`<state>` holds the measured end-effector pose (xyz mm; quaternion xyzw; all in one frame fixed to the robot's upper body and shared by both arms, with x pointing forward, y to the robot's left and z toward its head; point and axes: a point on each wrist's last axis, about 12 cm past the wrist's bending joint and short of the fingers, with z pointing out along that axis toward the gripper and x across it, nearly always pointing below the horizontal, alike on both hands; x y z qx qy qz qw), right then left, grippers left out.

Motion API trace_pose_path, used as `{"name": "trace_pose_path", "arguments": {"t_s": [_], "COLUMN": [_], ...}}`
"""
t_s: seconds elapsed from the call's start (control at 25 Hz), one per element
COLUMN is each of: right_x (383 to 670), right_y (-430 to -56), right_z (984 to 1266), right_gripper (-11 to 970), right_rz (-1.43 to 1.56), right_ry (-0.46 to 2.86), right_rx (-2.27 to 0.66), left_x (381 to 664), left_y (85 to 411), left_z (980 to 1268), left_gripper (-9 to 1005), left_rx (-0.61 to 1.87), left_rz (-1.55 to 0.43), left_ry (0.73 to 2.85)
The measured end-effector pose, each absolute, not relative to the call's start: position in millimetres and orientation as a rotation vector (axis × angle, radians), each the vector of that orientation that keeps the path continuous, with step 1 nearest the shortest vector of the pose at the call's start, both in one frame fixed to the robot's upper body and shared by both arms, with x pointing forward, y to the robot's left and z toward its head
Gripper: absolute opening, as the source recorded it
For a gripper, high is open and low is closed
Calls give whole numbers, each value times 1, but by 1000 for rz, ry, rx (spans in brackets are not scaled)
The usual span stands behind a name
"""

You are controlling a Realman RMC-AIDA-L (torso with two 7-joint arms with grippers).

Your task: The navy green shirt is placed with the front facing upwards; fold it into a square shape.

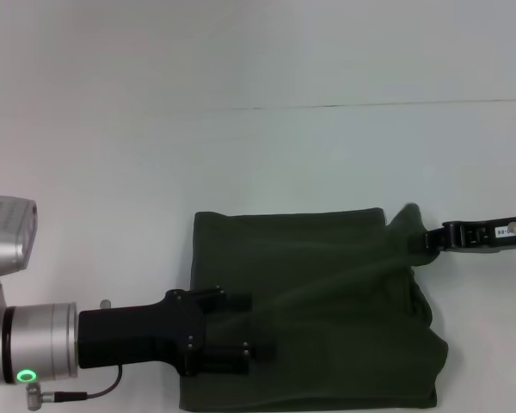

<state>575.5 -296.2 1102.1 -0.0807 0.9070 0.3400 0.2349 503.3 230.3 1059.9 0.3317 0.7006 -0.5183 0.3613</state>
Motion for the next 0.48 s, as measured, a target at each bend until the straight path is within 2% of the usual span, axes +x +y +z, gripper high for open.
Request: {"name": "trace_pose_path", "arguments": {"t_s": [0.08,0.32,0.48], "right_x": [578,581,579], "right_y": [-298,-301,-312], "right_z": [1103,1110,1114], "right_gripper": [22,192,361], "right_rz": [926,945,963], "right_ry": [2485,2450,2415], "right_rx": [-216,-205,-174], "left_x": [503,504,506], "left_y": [229,225,226], "left_z": [1061,1062,1064], "left_gripper": [907,905,905], "left_rx": [855,870,833], "left_rz": [-1352,-1397,-1416], "left_ry": [1811,1845,1870]}}
